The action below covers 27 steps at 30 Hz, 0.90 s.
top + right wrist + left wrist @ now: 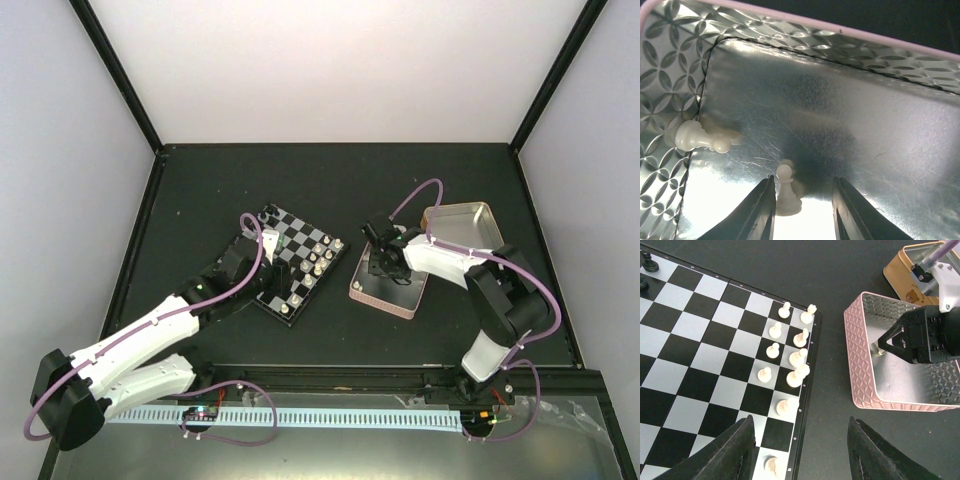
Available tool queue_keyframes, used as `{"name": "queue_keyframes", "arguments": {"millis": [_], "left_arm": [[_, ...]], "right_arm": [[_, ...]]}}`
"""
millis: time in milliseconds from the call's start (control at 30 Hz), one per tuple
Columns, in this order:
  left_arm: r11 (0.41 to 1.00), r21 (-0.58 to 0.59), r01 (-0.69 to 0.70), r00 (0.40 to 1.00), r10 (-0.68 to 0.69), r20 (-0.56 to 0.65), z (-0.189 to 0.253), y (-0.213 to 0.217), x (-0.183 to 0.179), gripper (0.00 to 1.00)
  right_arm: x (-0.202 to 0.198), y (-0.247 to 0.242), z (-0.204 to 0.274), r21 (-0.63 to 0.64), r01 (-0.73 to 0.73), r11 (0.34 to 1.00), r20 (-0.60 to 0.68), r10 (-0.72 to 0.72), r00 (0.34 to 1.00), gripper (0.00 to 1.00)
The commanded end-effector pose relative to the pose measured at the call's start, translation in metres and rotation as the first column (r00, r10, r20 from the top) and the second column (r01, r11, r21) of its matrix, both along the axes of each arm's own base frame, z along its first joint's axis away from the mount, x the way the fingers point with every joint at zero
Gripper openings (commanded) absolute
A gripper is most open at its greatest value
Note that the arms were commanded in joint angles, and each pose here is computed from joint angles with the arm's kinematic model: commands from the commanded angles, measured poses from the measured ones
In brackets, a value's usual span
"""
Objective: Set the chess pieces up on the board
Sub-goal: Pick up the chess piece from the storage box.
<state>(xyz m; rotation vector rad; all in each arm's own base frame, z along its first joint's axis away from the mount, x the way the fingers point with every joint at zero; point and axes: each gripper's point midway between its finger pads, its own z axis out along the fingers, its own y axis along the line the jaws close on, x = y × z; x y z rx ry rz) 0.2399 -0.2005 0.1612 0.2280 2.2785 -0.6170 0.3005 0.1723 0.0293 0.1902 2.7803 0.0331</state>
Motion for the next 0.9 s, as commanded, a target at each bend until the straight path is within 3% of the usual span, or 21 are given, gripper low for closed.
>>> {"name": "queue_keyframes", "arguments": {"millis": [0,233,600,733,867], "left_arm": [[1.000,-0.030,0.009,1.000,-0.008,0.031,0.011,-0.003,0.003,0.52],[0.999,-0.031,0.012,1.000,-0.011,0.029,0.011,-0.002,0.002,0.52],[0.999,-0.041,0.012,0.999,-0.011,0.033,0.014,-0.003,0.002,0.53],[0.998,-0.057,0.017,0.999,-0.015,0.032,0.019,-0.005,0.001,0.54],[0.991,-0.122,0.052,0.998,-0.048,0.041,0.037,-0.012,-0.002,0.56]], "right_arm": [[0.001,-0.001,-0.003,-0.027,-0.013,1.000,0.002,0.013,1.000,0.31],[-0.007,0.005,-0.014,0.006,-0.041,0.999,-0.048,0.041,0.998,0.31],[-0.014,0.005,-0.017,0.018,-0.072,0.997,-0.060,0.073,0.996,0.08],[-0.007,0.012,-0.001,0.064,-0.097,0.993,0.015,0.096,0.995,0.05],[0.005,0.034,0.043,0.187,-0.211,0.960,0.200,0.173,0.964,0.05]]}}
